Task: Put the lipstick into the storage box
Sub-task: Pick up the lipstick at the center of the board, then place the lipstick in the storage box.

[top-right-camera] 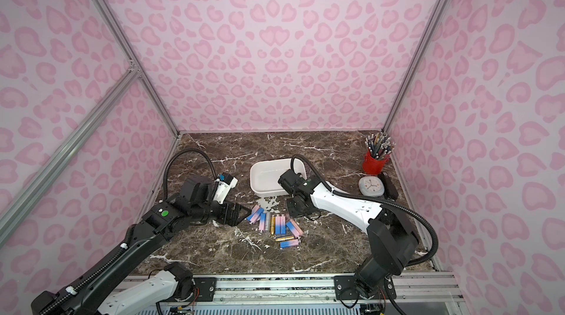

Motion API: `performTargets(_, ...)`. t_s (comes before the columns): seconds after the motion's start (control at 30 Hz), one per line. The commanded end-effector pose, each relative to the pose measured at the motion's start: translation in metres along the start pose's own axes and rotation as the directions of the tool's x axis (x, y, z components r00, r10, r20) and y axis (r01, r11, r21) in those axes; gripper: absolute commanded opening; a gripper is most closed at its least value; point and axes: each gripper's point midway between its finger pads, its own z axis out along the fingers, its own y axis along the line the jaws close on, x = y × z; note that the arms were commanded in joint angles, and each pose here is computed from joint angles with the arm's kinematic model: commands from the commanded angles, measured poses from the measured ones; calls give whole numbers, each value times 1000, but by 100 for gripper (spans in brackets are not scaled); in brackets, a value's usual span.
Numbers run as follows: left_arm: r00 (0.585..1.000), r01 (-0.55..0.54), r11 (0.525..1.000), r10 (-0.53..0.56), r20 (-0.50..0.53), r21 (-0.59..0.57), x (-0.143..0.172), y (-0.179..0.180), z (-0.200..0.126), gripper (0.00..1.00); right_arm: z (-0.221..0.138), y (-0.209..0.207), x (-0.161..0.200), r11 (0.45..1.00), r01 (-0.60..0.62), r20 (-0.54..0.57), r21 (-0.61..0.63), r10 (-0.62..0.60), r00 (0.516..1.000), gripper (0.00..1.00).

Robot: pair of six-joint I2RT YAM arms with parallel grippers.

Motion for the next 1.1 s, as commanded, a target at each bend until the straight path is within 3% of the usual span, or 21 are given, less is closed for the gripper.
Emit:
performTargets(0.0,999,-32,999,32,36,15,-12,-5,-1,96,-16,-8,-6,999,-3,11,49,2,1000,18)
performTargets(0.4,997,-62,998,61,52,10,-25,-7,0,96,-23,4,-90,998,-56,75,-38,59,995,18)
performTargets(0.67,994,-99,995,100,46,-20,-37,-4,5,96,17,4,-140,997,-61,55,-37,62,997,18)
performTargets(1.07,988,-154,987,155,11,-45,-57,-3,14,96,80,-11,-158,994,-109,-23,-31,108,994,18)
